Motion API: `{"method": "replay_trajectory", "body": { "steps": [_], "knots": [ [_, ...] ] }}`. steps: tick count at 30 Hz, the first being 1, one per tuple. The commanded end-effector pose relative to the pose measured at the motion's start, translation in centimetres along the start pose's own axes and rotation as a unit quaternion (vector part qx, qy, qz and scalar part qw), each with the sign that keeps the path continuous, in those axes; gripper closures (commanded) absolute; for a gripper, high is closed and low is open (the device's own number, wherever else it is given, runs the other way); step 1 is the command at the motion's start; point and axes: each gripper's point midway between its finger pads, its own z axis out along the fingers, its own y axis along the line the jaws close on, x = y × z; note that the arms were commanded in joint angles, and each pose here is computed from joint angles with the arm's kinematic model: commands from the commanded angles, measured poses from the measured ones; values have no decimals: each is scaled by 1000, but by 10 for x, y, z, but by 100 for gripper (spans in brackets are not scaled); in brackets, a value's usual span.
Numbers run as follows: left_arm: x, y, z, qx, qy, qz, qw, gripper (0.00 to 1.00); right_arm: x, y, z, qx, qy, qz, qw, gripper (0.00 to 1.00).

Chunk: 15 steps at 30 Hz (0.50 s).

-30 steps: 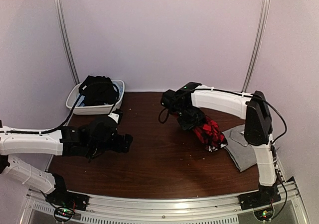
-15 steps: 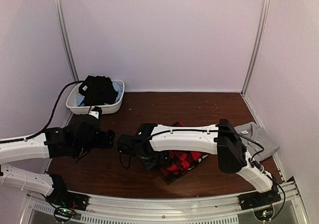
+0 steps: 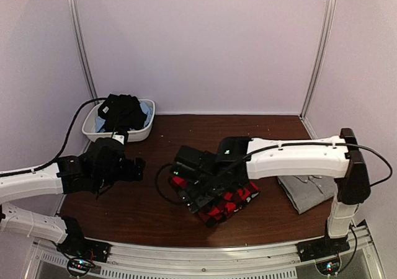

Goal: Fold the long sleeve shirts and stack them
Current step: Turn over the square-folded shirt at the center of the board, then rotate the square-folded shirt at the center of the board.

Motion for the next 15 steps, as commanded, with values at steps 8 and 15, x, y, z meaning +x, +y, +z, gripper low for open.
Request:
{"method": "replay_trajectory", "body": {
  "steps": [8, 15],
  "knots": [
    [27, -111, 15, 266, 48, -63, 961, 7, -3, -151, 24, -121, -82, 219, 965, 0],
    [49, -148, 20, 334, 88, -79, 935, 6, 23, -181, 71, -141, -58, 259, 954, 0]
  ]
}}
